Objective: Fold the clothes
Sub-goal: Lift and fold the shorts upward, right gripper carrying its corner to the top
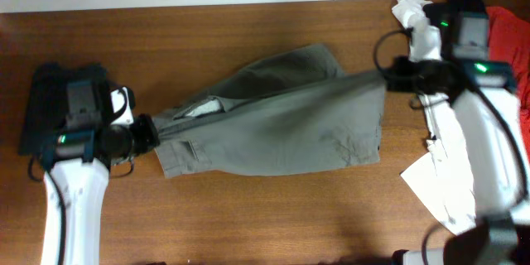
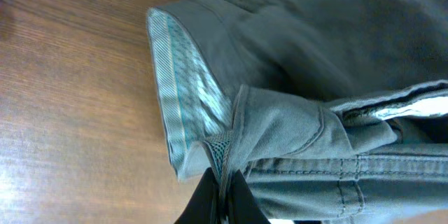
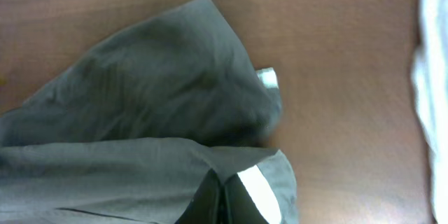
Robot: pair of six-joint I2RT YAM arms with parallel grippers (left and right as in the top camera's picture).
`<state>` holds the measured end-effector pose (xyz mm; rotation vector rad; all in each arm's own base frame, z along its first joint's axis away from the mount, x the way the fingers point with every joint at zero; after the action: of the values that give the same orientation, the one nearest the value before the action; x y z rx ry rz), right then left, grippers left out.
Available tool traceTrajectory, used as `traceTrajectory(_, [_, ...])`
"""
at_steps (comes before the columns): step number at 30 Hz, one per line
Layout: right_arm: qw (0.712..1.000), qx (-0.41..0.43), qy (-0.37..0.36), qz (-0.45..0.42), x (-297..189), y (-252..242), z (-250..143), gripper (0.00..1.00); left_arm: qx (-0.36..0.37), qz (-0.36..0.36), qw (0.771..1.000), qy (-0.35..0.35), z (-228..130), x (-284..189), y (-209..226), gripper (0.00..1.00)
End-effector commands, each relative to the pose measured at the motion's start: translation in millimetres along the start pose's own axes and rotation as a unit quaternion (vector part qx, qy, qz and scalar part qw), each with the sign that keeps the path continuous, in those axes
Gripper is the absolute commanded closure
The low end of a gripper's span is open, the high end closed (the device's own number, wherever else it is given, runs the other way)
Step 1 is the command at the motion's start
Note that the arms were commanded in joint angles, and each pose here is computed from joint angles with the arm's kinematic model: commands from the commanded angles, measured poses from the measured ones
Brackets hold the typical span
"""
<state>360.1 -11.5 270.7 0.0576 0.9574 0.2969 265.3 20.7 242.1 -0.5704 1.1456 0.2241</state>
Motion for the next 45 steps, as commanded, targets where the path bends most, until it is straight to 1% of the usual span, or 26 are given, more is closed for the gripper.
traceTrajectory(1, [0.999,-0.025,-0.001,-0.04,37.4,-13.8,13.5,0.95,-0.041,0.107,0.993,-0.014,18.1,32.8,24.6,1.0])
traceTrajectory(3, [0.999,-0.039,-0.002,-0.032,61.4,-10.3,18.0,0.95,-0.047,0.111,0.993,-0.01,24.5,47.9,25.2,1.0])
traceTrajectory(5, [0.997,-0.068,-0.003,-0.024,87.5,-4.5,21.5,0.95,-0.068,0.126,0.99,-0.011,32.8,69.6,28.6,1.0])
traceTrajectory(7, [0.997,-0.077,-0.005,-0.03,103.6,-3.0,23.5,0.95,-0.079,0.138,0.987,-0.016,39.2,85.3,31.3,1.0])
traceTrajectory(10, [0.995,-0.087,-0.014,-0.035,123.6,-1.9,27.0,0.94,-0.085,0.137,0.987,-0.025,47.8,104.1,31.9,1.0])
traceTrajectory(14, [0.994,-0.096,-0.027,-0.035,140.3,-0.6,30.5,0.94,-0.085,0.131,0.987,-0.036,56.3,122.6,31.7,1.0])
traceTrajectory(16, [0.994,-0.099,-0.031,-0.034,146.9,0.5,31.5,0.9,-0.086,0.131,0.987,-0.038,58.6,129.9,32.3,0.99])
traceTrajectory(19, [0.993,-0.106,-0.041,-0.032,155.9,3.0,34.0,0.89,-0.085,0.132,0.987,-0.038,60.3,138.3,33.5,0.99])
traceTrajectory(25, [0.991,-0.114,-0.065,-0.033,170.6,5.1,40.0,0.89,-0.085,0.126,0.987,-0.047,66.4,156.7,34.1,0.99])
traceTrajectory(26, [0.991,-0.112,-0.064,-0.032,171.8,5.6,39.6,0.89,-0.085,0.125,0.987,-0.046,66.7,159.1,34.3,0.92])
traceTrajectory(28, [0.992,-0.108,-0.058,-0.026,172.8,6.7,37.3,0.88,-0.085,0.124,0.988,-0.046,66.9,160.6,34.2,0.63])
traceTrajectory(29, [0.993,-0.107,-0.051,-0.02,173.1,7.8,34.7,0.85,-0.085,0.118,0.988,-0.043,66.6,160.9,33.1,0.55])
traceTrajectory(31, [0.995,-0.1,-0.021,-0.005,173.8,9.9,23.9,0.8,-0.076,0.097,0.991,-0.043,70.9,155.9,27.2,0.44])
traceTrajectory(35, [0.995,-0.09,0.033,0.025,173.4,14.8,4.8,0.79,-0.059,0.062,0.994,-0.073,91.7,117.0,7.3,0.41])
traceTrajectory(38, [0.994,-0.085,0.047,0.044,170.1,18.8,0.1,0.79,-0.055,0.041,0.991,-0.113,104.6,73.5,-7.2,0.41])
traceTrajectory(39, [0.994,-0.083,0.046,0.062,164.9,23.3,0.7,0.79,-0.053,0.033,0.99,-0.129,106.9,56.9,-11.6,0.4])
traceTrajectory(42, [0.99,-0.084,0.034,0.107,147.8,35.7,5.3,0.79,-0.047,0.01,0.988,-0.147,100.7,24.9,-19.7,0.4])
traceTrajectory(45, [0.981,-0.104,0.028,0.162,131.2,52.7,5.7,0.79,-0.039,-0.006,0.992,-0.12,87.0,18.2,-26.2,0.4])
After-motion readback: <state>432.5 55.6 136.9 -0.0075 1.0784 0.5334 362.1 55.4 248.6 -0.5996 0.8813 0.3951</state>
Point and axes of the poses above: each gripper's point midway between its finger pads, its own x axis out along the fingers, its own y axis along the line the jaws close on, z = x × y, the point moved 8 cm from there along -x, back along the fingers, and after that the axes turned 12 degrees about -x, right-handed, at the moved point
